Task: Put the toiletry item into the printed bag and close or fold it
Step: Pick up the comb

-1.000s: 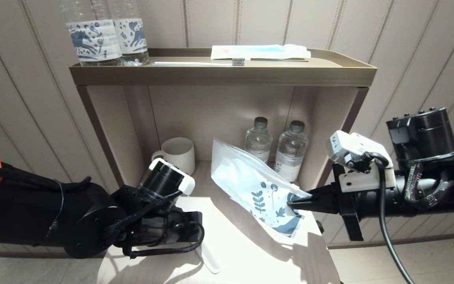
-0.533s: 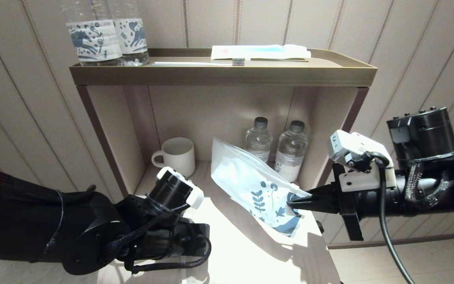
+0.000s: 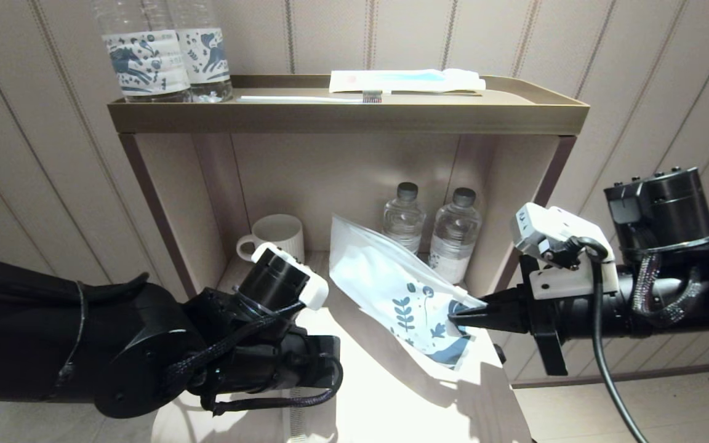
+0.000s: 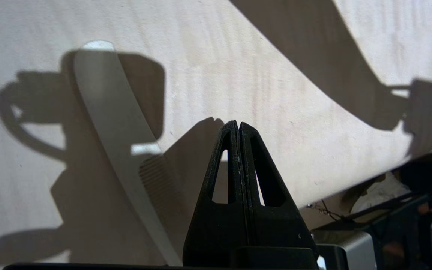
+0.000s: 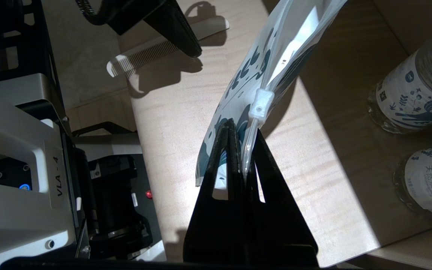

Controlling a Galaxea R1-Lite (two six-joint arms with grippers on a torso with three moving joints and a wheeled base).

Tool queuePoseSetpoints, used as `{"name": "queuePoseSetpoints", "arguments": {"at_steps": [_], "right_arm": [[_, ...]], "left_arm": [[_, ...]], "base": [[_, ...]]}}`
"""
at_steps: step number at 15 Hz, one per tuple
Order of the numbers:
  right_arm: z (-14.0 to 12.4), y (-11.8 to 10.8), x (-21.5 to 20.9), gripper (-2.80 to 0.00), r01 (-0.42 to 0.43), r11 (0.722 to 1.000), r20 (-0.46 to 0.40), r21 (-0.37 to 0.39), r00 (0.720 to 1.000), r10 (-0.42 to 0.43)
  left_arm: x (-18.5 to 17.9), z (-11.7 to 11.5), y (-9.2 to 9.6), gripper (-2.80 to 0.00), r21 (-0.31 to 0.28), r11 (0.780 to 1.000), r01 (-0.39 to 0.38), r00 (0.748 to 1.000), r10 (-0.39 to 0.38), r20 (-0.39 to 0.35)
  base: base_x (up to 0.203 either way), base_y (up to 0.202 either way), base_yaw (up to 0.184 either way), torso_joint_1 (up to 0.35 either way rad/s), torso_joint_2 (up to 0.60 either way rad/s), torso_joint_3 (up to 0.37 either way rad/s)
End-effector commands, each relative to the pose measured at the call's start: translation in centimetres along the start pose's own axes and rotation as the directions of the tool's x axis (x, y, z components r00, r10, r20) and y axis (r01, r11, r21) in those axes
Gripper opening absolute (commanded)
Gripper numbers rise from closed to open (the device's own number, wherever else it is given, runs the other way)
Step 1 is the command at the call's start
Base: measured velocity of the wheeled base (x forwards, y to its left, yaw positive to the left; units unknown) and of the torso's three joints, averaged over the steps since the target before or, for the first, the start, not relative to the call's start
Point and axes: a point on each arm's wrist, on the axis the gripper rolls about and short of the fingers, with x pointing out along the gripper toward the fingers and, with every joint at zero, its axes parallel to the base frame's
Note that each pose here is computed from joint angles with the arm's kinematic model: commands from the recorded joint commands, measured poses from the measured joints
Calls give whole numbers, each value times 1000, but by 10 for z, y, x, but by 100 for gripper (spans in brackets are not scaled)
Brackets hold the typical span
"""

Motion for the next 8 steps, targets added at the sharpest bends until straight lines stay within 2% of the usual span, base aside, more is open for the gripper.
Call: {"name": "queuePoseSetpoints", "arguments": {"at_steps": [1, 3, 4, 8], "right_arm": [[1, 0, 0, -280, -2, 1000, 4, -5, 1000, 2], [1, 0, -1, -280, -1, 1000, 5, -7, 1000, 1], [1, 0, -1, -280, -2, 1000, 6, -9, 1000, 2], [3, 1, -2, -280, 0, 1000, 11, -12, 1000, 0]], "left_arm": [[-27, 5, -7, -280, 5, 999, 46, 997, -47, 53], [-59, 5, -6, -280, -5, 997, 74, 993, -73, 88], [-72, 0, -1, -280, -23, 998, 67, 995, -65, 77], [-75, -40, 28, -280, -50, 997, -53, 996, 49, -72]], "base": [[0, 0, 0, 0, 0, 0], [0, 0, 0, 0, 0, 0], [0, 0, 0, 0, 0, 0], [0, 0, 0, 0, 0, 0]]}}
